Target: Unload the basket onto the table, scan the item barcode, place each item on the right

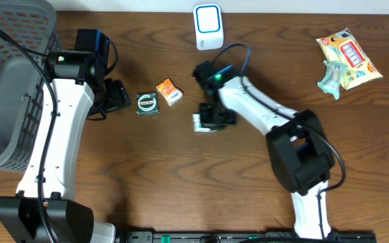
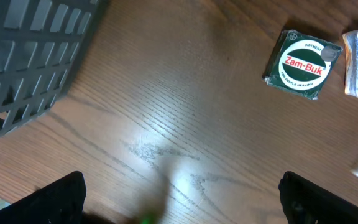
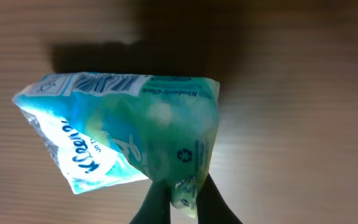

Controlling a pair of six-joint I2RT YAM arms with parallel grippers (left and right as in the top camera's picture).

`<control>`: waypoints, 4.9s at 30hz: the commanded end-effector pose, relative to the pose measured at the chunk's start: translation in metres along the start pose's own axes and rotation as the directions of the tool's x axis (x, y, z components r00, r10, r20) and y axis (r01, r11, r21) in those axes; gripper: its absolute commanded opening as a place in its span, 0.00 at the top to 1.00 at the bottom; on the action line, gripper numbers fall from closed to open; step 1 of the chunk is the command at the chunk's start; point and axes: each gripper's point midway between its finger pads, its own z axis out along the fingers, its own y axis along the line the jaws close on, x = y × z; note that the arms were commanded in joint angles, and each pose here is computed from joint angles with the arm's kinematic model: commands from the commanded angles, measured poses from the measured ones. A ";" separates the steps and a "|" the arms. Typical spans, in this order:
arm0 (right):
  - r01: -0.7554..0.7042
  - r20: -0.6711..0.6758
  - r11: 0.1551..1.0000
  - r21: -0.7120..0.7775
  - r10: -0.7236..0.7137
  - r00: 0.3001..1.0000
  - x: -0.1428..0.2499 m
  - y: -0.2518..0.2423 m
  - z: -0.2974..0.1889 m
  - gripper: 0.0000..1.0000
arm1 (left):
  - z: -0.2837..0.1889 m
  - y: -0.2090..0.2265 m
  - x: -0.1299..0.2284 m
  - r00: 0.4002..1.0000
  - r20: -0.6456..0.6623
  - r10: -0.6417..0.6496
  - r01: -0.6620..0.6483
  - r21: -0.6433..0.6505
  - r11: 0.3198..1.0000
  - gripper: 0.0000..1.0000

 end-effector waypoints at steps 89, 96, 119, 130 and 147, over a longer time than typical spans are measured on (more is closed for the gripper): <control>-0.152 0.106 0.915 -0.374 0.205 0.973 -0.075 -0.076 -0.036 0.44 | 0.003 0.003 0.000 1.000 -0.007 -0.007 0.007 -0.015 1.000 0.02; -0.154 0.097 0.912 -0.380 0.205 0.974 -0.069 -0.074 -0.021 0.50 | 0.003 0.003 0.000 1.000 -0.007 -0.007 0.007 -0.015 1.000 0.02; -0.111 0.023 0.874 -0.472 0.139 0.990 -0.038 -0.064 -0.002 0.99 | 0.003 0.003 0.000 1.000 -0.007 -0.007 0.007 -0.015 1.000 0.02; 0.431 0.402 0.411 -0.803 -0.159 0.902 -0.015 -0.019 -0.141 0.99 | 0.003 0.003 0.000 1.000 -0.007 -0.007 0.007 -0.015 1.000 0.03; 0.501 0.498 0.055 -0.864 -0.059 0.865 -0.001 -0.032 -0.216 0.99 | 0.003 0.003 0.000 1.000 -0.007 -0.007 0.007 -0.015 1.000 0.02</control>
